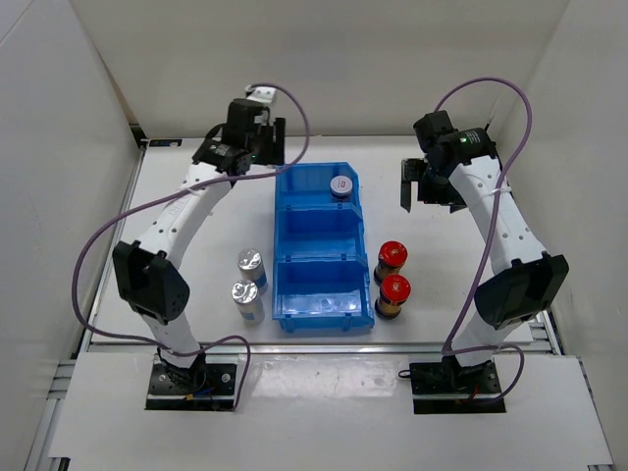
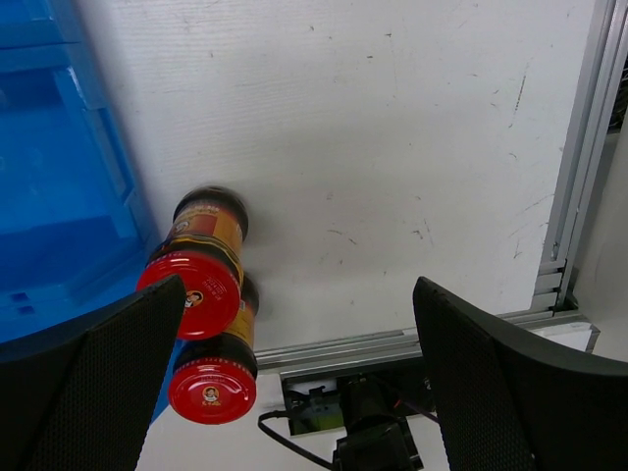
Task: Organize the condiment bottles
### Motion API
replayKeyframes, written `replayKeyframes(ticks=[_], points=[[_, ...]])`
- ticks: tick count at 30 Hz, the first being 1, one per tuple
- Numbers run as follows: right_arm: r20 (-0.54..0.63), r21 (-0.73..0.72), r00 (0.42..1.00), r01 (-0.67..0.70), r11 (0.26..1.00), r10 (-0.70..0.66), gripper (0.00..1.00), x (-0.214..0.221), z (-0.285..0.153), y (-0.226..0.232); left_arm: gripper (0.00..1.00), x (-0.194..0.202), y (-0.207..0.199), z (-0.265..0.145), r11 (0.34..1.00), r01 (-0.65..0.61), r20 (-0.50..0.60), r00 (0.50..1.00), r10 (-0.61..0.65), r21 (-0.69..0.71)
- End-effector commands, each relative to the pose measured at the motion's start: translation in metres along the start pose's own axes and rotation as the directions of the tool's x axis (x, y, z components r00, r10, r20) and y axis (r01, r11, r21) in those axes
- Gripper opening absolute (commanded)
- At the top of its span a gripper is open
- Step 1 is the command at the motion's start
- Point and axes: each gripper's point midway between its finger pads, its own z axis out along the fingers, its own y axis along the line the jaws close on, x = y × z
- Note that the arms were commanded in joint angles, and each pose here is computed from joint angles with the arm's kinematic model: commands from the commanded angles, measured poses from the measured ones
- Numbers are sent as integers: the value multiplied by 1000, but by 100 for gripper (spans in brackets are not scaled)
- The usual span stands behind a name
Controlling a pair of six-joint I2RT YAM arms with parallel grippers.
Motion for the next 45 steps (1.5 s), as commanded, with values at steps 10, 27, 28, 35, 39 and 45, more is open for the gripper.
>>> replayKeyframes(ticks=[10, 27, 28, 35, 39, 45], points=[[17, -20, 1000, -7, 1000, 7, 100, 7, -12, -4, 13, 29, -91, 32, 975, -95, -37, 994, 104, 198], [-31, -93, 999, 38, 995, -41, 100, 21, -1, 9, 30, 96, -82, 98, 981, -55, -214, 972, 95, 185], [-43, -104, 997, 52, 993, -57, 100, 25, 1, 10, 31, 96, -82, 98, 981, -55, -214, 972, 95, 185], [-65, -206, 993, 81, 975, -97, 100, 35, -1, 25, 62, 104, -80, 111, 978, -35, -242, 967, 86, 206], [-81, -203, 991, 91, 975, -109, 100, 40, 2, 24, 86, 100, -72, 117, 980, -13, -237, 970, 60, 197], [-108, -242, 985, 105, 965, -134, 100, 53, 6, 28, 100, 83, -73, 113, 981, -5, -195, 980, 43, 194]])
